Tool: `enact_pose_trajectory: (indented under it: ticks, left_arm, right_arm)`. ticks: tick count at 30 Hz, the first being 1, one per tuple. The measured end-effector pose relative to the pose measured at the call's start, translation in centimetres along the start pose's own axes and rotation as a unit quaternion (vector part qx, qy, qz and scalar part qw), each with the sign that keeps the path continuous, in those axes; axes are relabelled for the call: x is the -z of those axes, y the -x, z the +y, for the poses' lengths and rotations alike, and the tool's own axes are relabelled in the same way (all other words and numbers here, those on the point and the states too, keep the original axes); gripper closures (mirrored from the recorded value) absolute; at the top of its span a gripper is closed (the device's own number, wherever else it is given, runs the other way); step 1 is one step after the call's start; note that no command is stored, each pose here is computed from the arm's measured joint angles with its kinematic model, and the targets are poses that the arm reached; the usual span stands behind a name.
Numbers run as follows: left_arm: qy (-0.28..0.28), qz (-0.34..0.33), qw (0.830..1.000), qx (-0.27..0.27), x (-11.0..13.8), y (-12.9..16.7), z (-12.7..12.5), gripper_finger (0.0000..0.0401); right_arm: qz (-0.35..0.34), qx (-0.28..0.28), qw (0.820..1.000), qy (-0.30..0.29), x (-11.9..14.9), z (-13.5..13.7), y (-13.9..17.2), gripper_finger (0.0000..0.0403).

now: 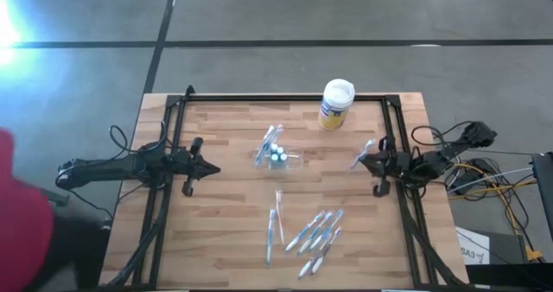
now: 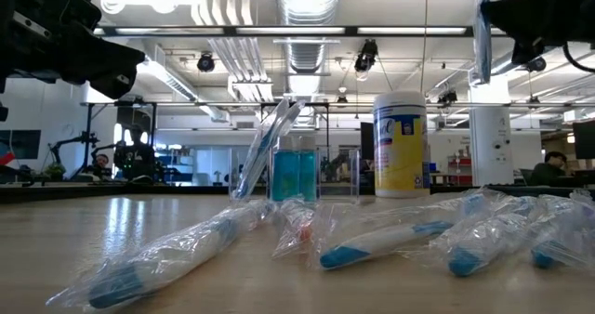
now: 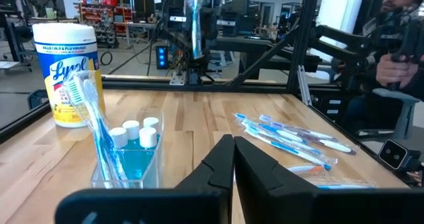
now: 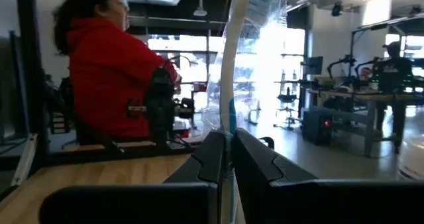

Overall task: Pick & Place toothbrushing station
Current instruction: Put the blue toothbrush into the transparent organizer

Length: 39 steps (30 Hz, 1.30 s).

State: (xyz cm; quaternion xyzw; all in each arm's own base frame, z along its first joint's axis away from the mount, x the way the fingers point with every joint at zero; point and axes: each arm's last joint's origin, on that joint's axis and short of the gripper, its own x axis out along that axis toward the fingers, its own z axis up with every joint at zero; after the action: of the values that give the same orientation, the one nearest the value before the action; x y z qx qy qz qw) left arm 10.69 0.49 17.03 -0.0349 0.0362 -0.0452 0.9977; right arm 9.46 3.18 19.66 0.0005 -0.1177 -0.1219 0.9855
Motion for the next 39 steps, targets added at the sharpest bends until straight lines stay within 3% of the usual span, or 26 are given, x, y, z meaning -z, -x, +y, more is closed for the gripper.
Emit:
enact_pose_trajectory:
  ticks: [33,39]
  left_arm:
    - [0.004,0.018,1.000,-0.005,1.2,-0.1,0.1,0.0382]
    - [0.004,0.018,1.000,-0.005,1.2,-0.1,0.1,0.0389]
  right_arm:
    - [0.011,0.011,1.000,-0.013,0.2,-0.4,0.4,0.0385]
    - [-0.042,0.025,0.996,-0.073,-1.1,-0.7,0.4,0.0385]
